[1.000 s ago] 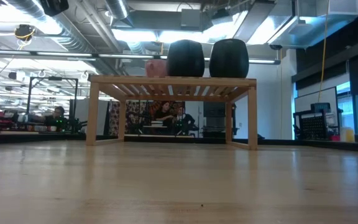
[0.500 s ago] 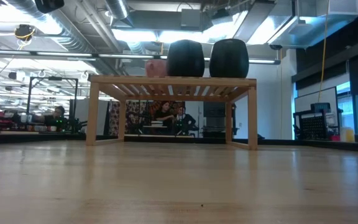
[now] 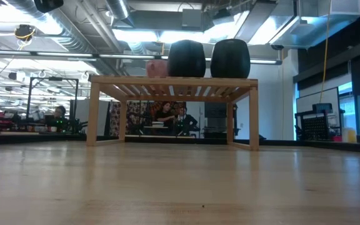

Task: Place coffee mugs
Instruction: Put the black red mug on the shelf

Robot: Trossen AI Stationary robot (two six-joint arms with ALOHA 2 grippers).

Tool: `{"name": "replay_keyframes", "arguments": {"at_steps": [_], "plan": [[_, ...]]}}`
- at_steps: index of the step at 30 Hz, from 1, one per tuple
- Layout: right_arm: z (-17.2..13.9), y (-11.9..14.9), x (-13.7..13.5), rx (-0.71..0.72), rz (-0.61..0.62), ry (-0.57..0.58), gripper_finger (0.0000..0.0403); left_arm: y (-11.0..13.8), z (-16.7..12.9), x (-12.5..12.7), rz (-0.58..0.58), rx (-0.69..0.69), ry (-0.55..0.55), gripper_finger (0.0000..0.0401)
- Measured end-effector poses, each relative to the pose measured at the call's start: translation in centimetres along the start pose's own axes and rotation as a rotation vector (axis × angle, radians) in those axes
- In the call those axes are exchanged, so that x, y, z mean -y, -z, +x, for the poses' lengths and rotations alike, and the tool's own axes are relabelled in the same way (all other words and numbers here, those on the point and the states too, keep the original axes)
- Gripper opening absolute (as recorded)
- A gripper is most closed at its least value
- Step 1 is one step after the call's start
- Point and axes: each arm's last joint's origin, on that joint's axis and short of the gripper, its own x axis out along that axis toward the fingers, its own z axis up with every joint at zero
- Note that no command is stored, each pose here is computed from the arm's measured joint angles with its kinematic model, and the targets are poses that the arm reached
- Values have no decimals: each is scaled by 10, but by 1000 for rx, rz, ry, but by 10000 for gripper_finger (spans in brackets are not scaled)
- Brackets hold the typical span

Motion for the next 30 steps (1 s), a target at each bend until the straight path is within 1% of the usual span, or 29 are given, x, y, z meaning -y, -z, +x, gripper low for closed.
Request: {"name": "replay_keyframes", "arguments": {"at_steps": [5, 6, 9, 12, 16, 20, 24, 28, 30], "plan": [[0, 0, -1, 11, -1, -22, 21, 0, 0, 0, 0, -6, 8, 104], [0, 0, -1, 18, -7, -23, 12, 0, 0, 0, 0, -6, 7, 104], [-2, -4, -6, 36, -31, -53, 10, 0, 0, 0, 0, -6, 8, 104], [-14, -16, -20, 59, -84, -145, 6, 0, 0, 0, 0, -6, 9, 104], [-35, -54, -41, 165, -150, -238, 5, 0, 0, 0, 0, -6, 9, 104], [-53, -101, -65, 254, -191, -363, 4, 0, 0, 0, 0, -6, 9, 104], [-60, -149, -90, 314, -228, -505, 3, 0, 0, 0, 0, -3, 5, 104], [-61, -190, -114, 367, -206, -658, 2, 0, 0, 0, 0, -8, 9, 104], [-59, -206, -122, 388, -193, -703, 1, 0, 0, 0, 0, -2, 2, 104]]}}
